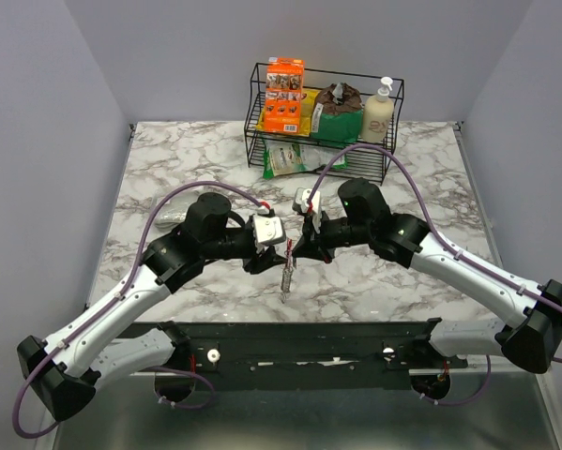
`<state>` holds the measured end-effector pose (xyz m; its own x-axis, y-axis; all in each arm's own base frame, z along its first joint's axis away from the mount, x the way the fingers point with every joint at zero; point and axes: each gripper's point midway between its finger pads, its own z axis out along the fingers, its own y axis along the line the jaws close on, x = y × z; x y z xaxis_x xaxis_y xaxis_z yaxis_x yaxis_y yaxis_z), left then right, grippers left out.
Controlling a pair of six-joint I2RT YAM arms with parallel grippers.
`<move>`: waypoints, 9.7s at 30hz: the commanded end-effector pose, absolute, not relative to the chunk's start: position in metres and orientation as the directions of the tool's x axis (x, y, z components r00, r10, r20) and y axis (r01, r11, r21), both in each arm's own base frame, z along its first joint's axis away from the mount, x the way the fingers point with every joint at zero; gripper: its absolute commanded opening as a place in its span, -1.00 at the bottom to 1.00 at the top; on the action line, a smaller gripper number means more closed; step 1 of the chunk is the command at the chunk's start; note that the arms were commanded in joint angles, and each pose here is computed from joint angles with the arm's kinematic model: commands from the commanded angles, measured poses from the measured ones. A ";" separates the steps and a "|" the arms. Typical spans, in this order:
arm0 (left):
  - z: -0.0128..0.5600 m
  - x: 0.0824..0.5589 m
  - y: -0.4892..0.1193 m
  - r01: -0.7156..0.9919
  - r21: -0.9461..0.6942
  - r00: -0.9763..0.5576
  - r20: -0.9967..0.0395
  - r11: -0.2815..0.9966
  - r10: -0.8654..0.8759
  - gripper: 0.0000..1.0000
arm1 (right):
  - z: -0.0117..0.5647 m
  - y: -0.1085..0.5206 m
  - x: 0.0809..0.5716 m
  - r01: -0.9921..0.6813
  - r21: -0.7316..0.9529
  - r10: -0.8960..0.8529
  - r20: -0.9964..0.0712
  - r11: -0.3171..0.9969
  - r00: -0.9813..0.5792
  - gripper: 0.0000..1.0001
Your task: Put the keys on the keyring
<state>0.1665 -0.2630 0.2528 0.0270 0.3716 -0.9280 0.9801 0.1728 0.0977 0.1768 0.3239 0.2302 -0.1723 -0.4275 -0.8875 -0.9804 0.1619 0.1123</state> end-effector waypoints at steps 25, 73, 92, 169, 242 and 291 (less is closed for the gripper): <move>0.240 0.174 -0.278 0.985 0.106 0.051 -0.930 0.133 0.364 -1.00 | 0.248 0.326 0.180 -0.985 0.072 -0.393 -0.911 0.154 -0.128 -0.99; 0.328 0.159 -0.241 0.913 0.027 0.215 -0.879 0.407 -0.426 -1.00 | 0.310 0.321 0.162 -0.988 0.015 -0.090 -0.995 0.151 -0.029 0.48; 0.330 0.159 -0.244 0.919 0.037 0.217 -0.878 0.393 -0.426 -1.00 | 0.311 0.334 0.162 -0.993 0.059 -0.079 -0.995 0.105 -0.068 -0.18; 0.304 0.175 -0.249 0.898 0.030 0.170 -0.944 0.440 -0.284 -1.00 | 0.304 0.306 0.168 -0.967 0.023 -0.026 -0.999 0.255 -0.030 0.99; 0.140 0.202 -0.256 0.745 -0.179 -0.154 -0.983 0.643 -0.096 0.97 | 0.279 0.292 0.185 -0.910 0.090 -0.049 -0.992 0.404 -0.120 0.99; 0.128 0.271 -0.213 0.157 -0.236 -0.415 -0.897 0.959 -0.153 0.97 | 0.190 0.188 0.243 -0.360 0.167 0.033 -0.936 0.918 -0.351 0.99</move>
